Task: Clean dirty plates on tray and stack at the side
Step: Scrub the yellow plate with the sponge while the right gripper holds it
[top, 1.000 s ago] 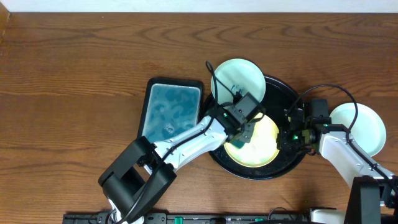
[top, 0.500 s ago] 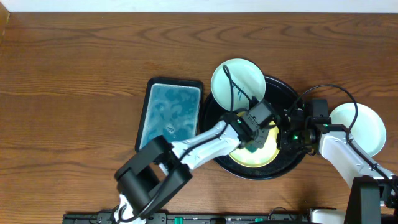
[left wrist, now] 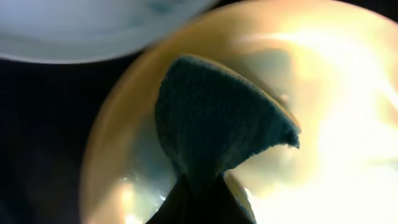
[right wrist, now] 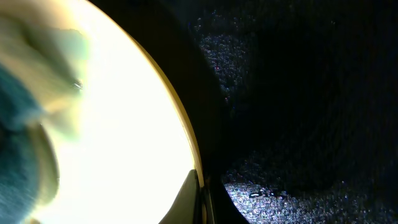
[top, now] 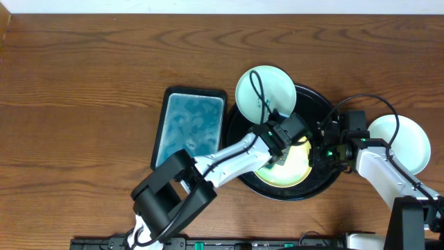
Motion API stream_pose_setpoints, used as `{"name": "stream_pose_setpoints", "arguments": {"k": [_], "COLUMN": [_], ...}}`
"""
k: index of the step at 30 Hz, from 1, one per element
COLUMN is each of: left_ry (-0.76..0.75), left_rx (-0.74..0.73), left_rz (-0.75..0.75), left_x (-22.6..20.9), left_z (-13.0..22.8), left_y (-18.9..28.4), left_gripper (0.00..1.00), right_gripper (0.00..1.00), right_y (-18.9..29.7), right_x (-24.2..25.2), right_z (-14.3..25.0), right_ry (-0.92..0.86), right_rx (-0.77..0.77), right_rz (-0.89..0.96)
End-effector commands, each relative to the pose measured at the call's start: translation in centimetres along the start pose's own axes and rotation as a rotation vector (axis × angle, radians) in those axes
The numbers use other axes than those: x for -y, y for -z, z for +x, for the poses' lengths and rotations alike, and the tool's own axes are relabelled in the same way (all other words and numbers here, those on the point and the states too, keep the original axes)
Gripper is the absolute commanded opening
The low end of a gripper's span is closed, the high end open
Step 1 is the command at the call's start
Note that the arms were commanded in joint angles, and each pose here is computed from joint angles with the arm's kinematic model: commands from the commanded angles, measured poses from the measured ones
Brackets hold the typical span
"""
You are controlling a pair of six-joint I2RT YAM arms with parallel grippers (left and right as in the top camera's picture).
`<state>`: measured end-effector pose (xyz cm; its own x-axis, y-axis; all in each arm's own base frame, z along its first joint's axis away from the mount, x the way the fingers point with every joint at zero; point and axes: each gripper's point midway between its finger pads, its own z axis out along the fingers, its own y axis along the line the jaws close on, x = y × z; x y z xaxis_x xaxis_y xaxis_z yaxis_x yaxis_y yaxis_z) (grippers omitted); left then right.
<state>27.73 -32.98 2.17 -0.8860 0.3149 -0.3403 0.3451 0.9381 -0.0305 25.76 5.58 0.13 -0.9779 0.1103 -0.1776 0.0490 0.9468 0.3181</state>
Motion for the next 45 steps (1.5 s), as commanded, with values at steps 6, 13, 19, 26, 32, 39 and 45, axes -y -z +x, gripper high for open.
{"name": "stream_pose_setpoints", "arguments": {"k": [6,13,19,26,32,39,45], "left_ry": [0.021,0.054,0.022,0.014,0.036,0.042,0.123], "left_rx": [0.074,0.04,-0.019,-0.023,0.012,0.117,0.145], "left_rz": [0.193,0.264,0.238,0.042,0.002,0.122,0.095], "left_x": [1.9,4.4,5.3,1.1,-2.0,-2.5,-6.9], "left_z": [-2.6,-1.7,0.4,0.9,-1.1,-4.0,-4.7], "left_y": [4.2,2.9,0.1,-1.3,1.0,7.6,11.5], "left_gripper": [0.07,0.08,0.08,0.08,0.07,0.07,0.07], "right_gripper": [0.01,0.01,0.01,0.01,0.01,0.01,0.07], "right_y": [-0.4,-0.4,-0.4,-0.4,-0.4,-0.4,-0.4], "right_x": [0.3,0.3,0.3,0.3,0.3,0.3,0.2], "right_z": [0.8,0.8,0.8,0.9,0.9,0.8,0.6], "right_ry": [-0.004,-0.004,-0.004,-0.004,-0.004,-0.004,0.0], "right_rx": [-0.022,-0.022,-0.022,-0.023,-0.023,-0.021,-0.011], "right_rz": [0.019,0.019,0.019,0.019,0.019,0.019,0.018]}}
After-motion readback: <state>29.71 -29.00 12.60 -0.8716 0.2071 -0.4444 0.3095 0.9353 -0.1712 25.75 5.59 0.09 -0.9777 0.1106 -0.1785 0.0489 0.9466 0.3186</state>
